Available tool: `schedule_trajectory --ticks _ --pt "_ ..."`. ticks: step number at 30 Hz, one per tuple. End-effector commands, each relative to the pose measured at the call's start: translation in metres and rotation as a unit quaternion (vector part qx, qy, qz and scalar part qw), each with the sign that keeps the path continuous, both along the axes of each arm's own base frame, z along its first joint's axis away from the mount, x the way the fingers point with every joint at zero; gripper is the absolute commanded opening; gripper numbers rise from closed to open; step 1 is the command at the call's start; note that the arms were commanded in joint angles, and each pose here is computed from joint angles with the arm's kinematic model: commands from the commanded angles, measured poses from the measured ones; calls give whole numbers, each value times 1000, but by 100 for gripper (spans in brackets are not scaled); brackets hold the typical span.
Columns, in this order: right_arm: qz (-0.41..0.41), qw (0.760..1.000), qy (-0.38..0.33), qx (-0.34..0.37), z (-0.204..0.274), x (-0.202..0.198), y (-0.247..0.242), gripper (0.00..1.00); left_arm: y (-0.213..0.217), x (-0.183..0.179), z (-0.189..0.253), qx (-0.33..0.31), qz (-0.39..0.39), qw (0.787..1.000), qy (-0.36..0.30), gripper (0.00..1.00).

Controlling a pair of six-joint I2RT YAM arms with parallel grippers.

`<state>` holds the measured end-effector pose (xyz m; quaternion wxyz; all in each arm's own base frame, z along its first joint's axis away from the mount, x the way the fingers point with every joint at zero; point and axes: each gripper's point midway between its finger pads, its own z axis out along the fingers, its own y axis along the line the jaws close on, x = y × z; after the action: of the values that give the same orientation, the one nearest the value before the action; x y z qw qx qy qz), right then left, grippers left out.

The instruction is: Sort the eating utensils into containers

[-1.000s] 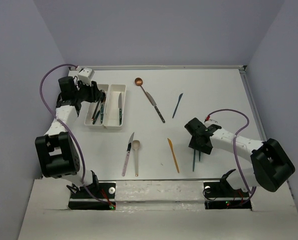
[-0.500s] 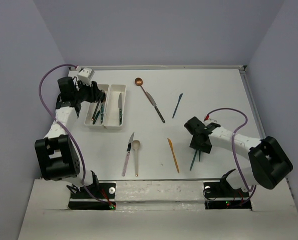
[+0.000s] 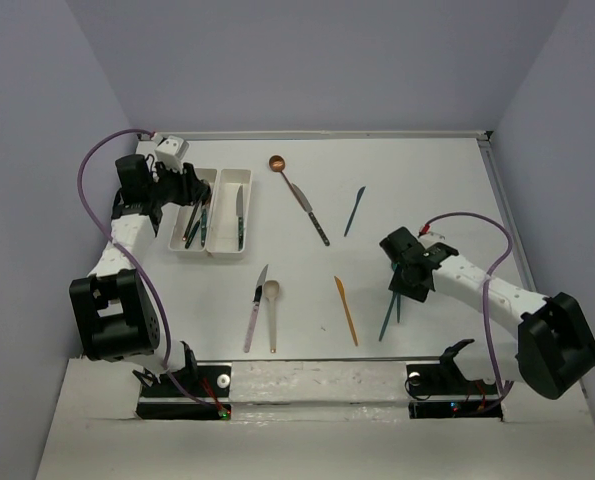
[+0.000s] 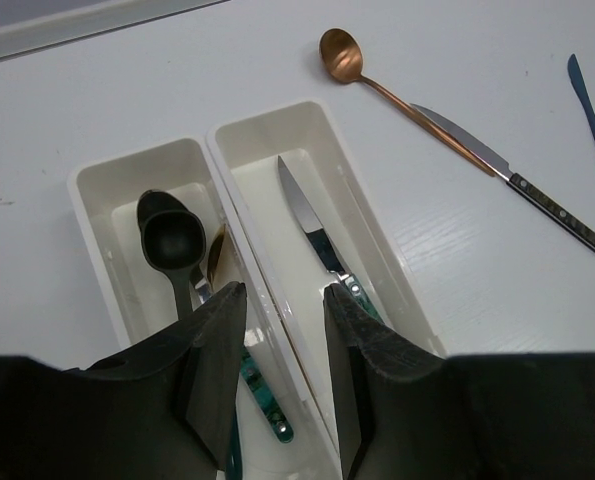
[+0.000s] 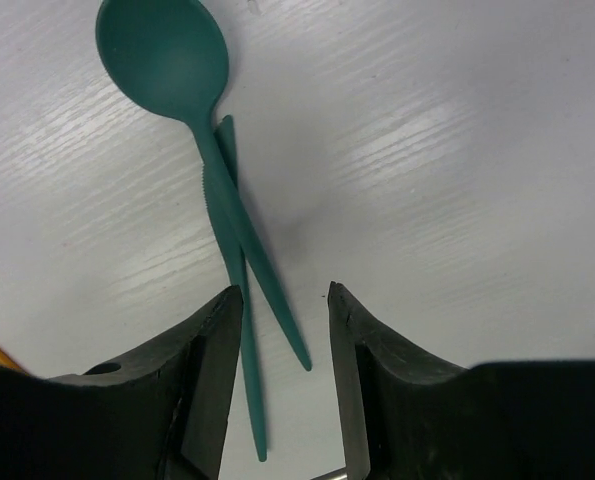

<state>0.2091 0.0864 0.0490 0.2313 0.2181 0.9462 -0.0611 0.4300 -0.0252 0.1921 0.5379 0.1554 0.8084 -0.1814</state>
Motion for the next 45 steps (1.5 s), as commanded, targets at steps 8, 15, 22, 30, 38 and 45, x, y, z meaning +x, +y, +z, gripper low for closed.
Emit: schedule_trajectory --ticks 8,15,22,30,38,45 --pt "12 998 58 -8 -18 -11 -2 45 -5 -3 17 -6 -12 999 -30 48" --pt "31 994 101 -7 -36 -16 4 45 -3 -4 17 -5 -10 999 -32 48" --pt "36 993 109 -20 -45 -4 8 44 -4 -5 19 -4 -11 999 -36 48" --pt "44 991 117 -37 -59 3 8 0 -1 -6 22 -1 -8 999 -40 48" --pt "59 996 60 -25 -39 18 10 0 -1 -6 24 -1 -9 999 -40 48" --pt "74 988 -129 -32 46 53 11 0 -8 -14 36 -3 -26 999 -43 49"
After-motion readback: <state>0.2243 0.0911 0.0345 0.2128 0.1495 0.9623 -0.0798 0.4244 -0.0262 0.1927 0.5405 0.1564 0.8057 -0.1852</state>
